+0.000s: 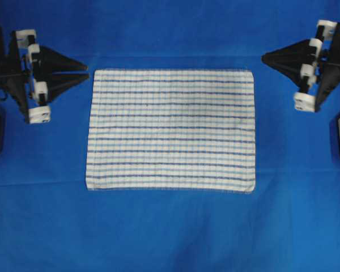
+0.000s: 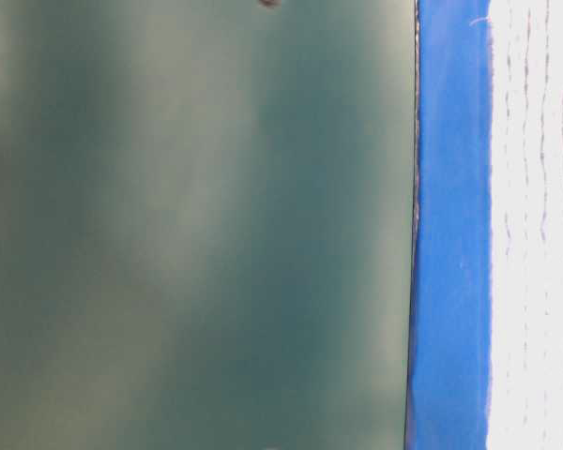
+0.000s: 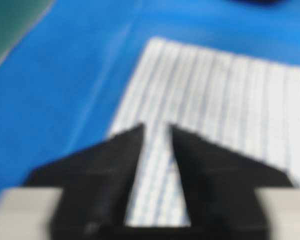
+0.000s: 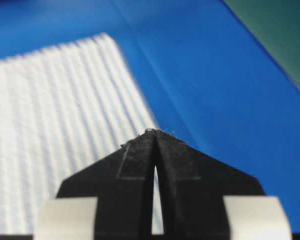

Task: Fold the blue towel.
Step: 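Move both grippers to the towel's top corners and grasp them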

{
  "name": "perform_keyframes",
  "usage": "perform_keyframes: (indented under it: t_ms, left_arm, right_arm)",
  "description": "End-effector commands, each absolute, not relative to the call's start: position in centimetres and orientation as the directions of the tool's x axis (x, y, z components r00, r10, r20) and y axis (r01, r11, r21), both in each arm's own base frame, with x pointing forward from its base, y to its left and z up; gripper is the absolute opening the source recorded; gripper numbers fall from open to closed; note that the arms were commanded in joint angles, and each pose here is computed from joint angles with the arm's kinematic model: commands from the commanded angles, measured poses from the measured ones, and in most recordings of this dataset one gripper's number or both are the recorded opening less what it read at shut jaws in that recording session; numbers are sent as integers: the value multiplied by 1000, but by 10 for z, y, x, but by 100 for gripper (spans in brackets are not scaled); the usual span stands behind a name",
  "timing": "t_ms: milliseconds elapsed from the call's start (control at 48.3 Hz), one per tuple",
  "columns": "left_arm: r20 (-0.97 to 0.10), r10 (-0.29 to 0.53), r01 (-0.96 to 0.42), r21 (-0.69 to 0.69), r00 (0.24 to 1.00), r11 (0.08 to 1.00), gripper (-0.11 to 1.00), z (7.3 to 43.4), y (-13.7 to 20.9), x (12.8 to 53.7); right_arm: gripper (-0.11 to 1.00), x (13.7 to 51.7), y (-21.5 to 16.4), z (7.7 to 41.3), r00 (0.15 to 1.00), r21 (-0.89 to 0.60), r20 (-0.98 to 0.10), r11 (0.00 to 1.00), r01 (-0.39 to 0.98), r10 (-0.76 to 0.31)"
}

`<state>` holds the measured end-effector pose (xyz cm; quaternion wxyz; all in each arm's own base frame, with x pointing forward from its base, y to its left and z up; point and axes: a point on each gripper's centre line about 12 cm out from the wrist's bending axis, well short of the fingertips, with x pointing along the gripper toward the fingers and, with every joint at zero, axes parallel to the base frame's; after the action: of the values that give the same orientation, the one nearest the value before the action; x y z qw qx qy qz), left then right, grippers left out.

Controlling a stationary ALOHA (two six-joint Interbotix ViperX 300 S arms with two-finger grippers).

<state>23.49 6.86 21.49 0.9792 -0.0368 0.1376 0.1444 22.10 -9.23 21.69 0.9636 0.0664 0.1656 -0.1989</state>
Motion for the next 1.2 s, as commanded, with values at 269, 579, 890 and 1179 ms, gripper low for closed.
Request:
perform_keyframes:
  t_ms: [269,579,890,1179]
  left_arm:
    - [-429,376,-433,-39,821,901,84,165,108,241]
    - [-533,396,-485,-32,748,874,83,109,130,251]
    - [-620,394,-521,-27,678,853,82,75,145,257]
    - [-693,347,-494,-15,632,870,55,64,136,254]
  right_arm:
    - [64,233,-129,157,731,58,-550,855,516,-404]
    - [60,238,-144,117,664,54,-630,830,555,-403]
    - [59,247,-153,86,615,50,-691,823,565,-380]
    - [34,250,-147,83,617,43,-698,839,542,-363]
